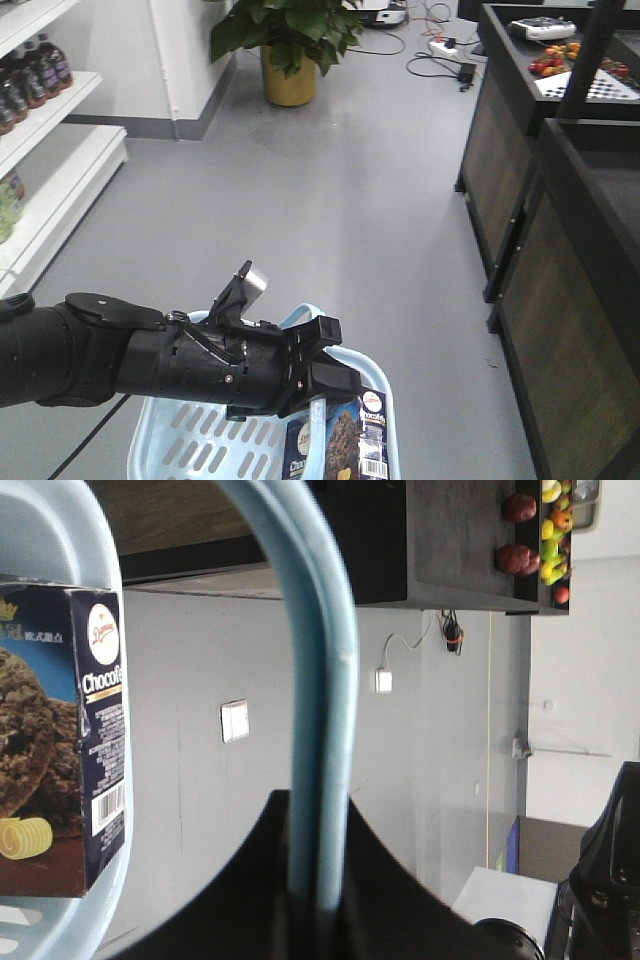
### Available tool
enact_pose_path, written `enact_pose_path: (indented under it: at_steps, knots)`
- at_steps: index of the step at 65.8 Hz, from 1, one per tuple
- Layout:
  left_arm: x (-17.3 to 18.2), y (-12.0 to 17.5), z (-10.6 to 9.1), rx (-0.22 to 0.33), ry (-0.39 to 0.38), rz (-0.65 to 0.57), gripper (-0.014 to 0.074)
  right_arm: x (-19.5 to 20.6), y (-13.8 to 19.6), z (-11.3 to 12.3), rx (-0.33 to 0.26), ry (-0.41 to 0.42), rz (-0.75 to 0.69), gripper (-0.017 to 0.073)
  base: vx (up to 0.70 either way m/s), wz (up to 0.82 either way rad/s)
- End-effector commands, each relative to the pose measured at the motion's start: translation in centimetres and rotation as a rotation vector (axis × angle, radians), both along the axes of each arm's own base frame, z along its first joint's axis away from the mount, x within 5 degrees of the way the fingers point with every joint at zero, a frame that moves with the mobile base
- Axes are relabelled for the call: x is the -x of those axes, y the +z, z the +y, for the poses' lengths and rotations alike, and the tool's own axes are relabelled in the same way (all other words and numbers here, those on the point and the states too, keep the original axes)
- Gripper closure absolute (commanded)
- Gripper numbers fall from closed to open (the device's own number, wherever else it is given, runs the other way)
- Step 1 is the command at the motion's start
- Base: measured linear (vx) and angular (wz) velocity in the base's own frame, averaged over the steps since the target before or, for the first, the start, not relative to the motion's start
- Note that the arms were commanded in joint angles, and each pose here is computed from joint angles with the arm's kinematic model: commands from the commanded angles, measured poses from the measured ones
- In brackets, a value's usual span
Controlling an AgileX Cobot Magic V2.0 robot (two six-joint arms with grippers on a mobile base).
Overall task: Left arm holds basket, right arm returns cookies
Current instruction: 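Turn the base past the potted plant, keeping the basket in left gripper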
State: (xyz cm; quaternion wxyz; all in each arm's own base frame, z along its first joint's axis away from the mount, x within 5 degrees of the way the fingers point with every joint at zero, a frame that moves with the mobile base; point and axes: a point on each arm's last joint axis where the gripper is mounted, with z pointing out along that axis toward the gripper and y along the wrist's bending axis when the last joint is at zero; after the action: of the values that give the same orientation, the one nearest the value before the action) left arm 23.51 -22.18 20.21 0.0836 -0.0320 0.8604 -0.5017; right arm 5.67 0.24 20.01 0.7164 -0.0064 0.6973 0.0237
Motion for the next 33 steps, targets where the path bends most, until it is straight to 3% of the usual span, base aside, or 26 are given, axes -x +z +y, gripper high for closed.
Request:
enact_pose_path:
  at_steps: [1,33]
  knots:
    - [0.14,2.70,-0.36,0.110,-0.007,-0.026,0.0600,0.12,0.73,0.00,-0.002,0.000,-0.082,0.0568,0.07,-0.29]
    - [0.14,2.70,-0.36,0.110,-0.007,-0.026,0.0600,0.12,0.73,0.00,-0.002,0.000,-0.082,0.0568,0.09,-0.23]
